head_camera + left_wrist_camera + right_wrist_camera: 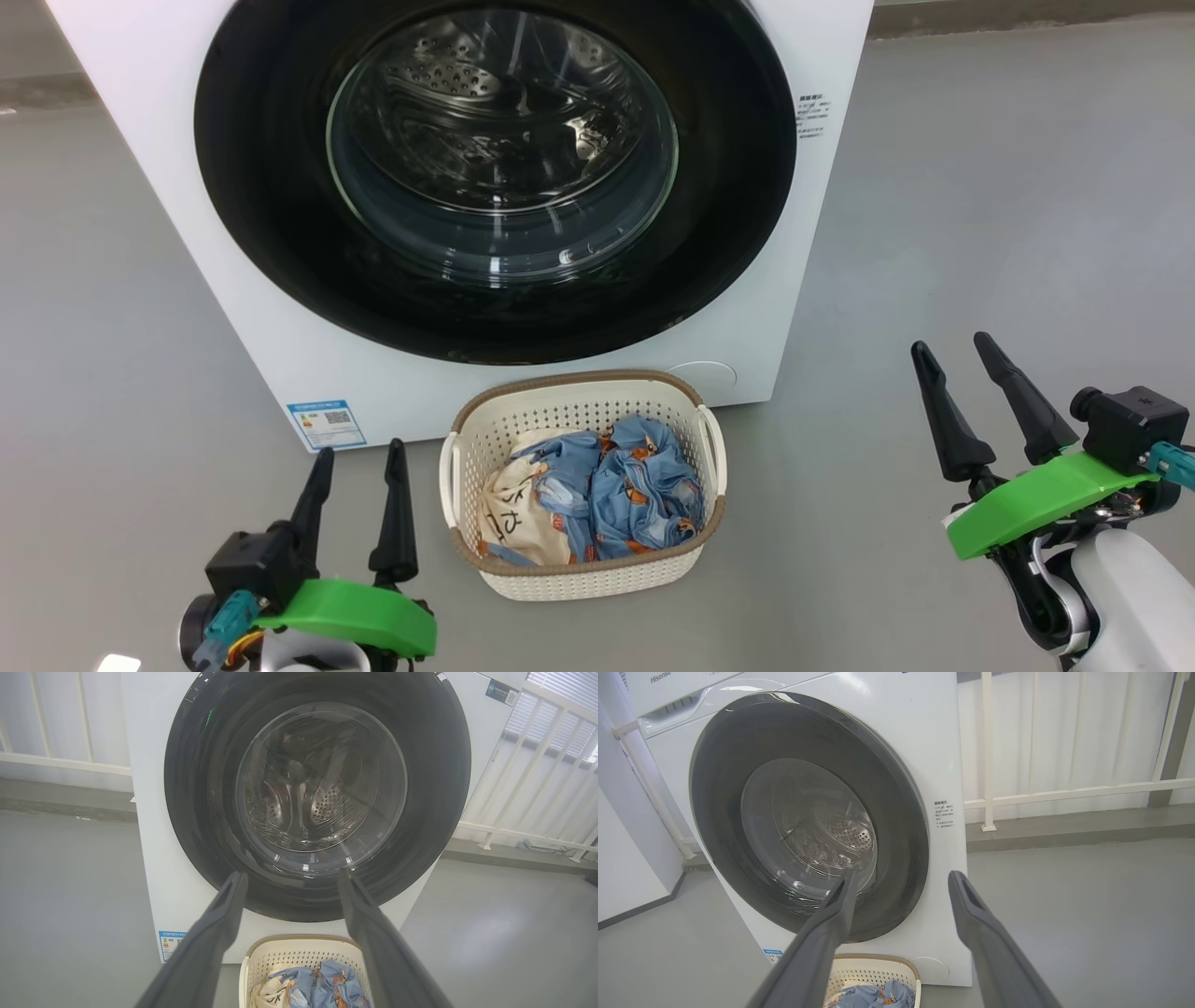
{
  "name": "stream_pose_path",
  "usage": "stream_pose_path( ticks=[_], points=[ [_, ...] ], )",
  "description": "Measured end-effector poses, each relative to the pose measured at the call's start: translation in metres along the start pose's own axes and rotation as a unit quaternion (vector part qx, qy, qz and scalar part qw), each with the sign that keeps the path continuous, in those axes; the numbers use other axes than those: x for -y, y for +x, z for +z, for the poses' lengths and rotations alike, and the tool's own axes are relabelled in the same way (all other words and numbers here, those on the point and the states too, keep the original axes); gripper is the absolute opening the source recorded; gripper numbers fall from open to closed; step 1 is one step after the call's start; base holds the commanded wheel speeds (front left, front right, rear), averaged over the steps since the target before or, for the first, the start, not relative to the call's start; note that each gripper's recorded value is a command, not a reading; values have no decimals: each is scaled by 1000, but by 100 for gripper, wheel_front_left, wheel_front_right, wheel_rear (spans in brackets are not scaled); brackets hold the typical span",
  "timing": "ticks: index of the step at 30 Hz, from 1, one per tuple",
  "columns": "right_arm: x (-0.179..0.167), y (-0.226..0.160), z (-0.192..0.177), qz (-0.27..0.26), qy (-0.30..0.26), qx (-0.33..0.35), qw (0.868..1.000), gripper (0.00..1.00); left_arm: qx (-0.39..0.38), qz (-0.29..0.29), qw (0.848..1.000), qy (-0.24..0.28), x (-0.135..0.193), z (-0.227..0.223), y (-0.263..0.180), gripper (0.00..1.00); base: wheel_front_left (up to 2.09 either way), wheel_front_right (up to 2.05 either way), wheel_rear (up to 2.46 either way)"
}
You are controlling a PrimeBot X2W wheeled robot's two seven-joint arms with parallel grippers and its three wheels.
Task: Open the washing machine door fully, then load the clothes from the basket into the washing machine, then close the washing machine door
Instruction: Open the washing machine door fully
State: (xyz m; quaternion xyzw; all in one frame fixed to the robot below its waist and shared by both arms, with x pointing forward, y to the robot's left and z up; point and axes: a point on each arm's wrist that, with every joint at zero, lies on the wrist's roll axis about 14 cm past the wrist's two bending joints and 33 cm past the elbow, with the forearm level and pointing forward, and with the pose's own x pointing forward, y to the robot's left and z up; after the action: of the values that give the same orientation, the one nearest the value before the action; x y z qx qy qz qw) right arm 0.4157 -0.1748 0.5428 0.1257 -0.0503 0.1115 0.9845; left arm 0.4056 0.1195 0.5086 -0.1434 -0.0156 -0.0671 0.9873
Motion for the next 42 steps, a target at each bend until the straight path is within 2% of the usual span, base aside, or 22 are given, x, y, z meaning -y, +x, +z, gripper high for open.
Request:
stream_pose_path(
  ticks=[13, 31, 42],
  points=[
    [0, -1, -5, 0, 0, -7, 1000, 100, 1, 4, 1000, 9, -3, 1, 1, 100, 30, 30, -59],
    [2, -1, -9, -4, 3, -12, 1000, 100, -3, 2, 1000, 6, -3, -3, 2, 100, 99, 99, -199],
    [3, 0, -11, -4, 4, -15, 1000, 100, -4, 4, 1000, 3, -5, -3, 2, 100, 21, 21, -42]
  ],
)
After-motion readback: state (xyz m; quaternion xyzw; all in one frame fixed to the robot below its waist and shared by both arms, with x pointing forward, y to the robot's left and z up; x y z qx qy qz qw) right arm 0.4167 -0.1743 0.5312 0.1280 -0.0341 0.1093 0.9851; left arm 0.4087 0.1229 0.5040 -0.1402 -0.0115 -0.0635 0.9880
